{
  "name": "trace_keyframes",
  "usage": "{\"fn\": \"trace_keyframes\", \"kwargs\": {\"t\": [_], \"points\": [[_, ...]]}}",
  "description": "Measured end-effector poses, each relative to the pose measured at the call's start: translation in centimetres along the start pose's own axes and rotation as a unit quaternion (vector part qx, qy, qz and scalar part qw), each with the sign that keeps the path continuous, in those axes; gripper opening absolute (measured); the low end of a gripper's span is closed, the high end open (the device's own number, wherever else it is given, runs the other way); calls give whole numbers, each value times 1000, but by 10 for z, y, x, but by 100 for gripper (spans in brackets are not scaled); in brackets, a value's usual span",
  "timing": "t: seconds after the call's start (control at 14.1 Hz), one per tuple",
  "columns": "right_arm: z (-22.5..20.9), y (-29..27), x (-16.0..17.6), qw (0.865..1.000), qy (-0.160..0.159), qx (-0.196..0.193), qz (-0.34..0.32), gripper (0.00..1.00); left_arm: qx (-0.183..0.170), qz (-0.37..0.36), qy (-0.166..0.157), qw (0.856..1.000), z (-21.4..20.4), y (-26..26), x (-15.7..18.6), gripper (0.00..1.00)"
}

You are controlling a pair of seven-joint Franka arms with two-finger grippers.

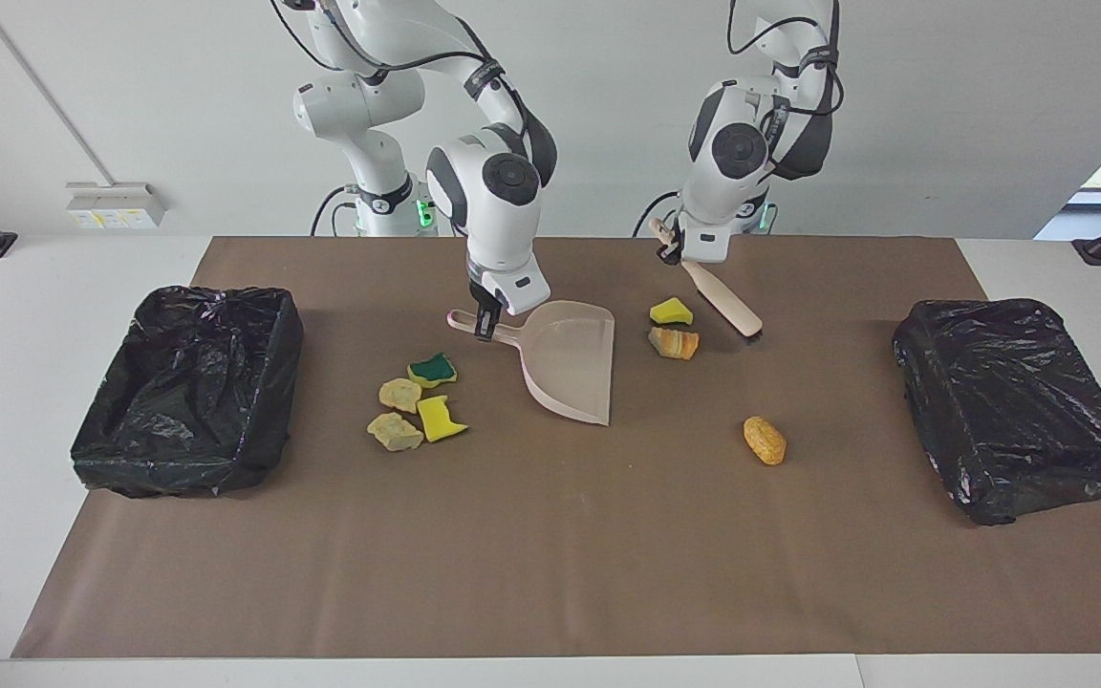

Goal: Sweep and dump trash in bin
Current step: 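Sweep the bread and sponge pieces into the dustpan with the left gripper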

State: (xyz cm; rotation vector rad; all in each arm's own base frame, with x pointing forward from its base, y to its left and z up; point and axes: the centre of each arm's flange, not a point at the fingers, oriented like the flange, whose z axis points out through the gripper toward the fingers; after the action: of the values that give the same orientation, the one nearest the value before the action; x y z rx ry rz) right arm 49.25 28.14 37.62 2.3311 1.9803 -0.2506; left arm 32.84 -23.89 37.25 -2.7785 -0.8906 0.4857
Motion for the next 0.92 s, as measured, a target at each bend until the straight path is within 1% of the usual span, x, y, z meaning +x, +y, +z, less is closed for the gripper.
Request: {"fn": "trace_keyframes", "kwargs": {"t": [0.07,0.14,0.28,0.35,0.5,0.64,0.78,0.92], "points": [[1,0,0,1000,-2,-1,-3,32,4,-10,-1,1000,12,-2,-13,27],[2,-1,0,1000,-6,-3,-5,32,-4,-14,0,1000,18,-2,-20,27],[4,-1,0,1000,-5,-8,-11,32,-43,-15,15,999,20,6,-14,27],[6,0,0,1000,-3,-9,-19,32,-60,-2,18,998,22,15,-8,27],[10,3,-6,1000,-3,-8,-28,32,-78,50,6,996,27,35,4,27],[11,5,-9,1000,-3,-7,-30,32,-97,96,-9,991,20,62,15,27],[11,5,-9,1000,-4,-6,-30,32,-116,157,-7,981,13,81,18,27],[12,5,-9,1000,-4,-5,-30,32,-116,208,0,971,12,91,4,27]]}}
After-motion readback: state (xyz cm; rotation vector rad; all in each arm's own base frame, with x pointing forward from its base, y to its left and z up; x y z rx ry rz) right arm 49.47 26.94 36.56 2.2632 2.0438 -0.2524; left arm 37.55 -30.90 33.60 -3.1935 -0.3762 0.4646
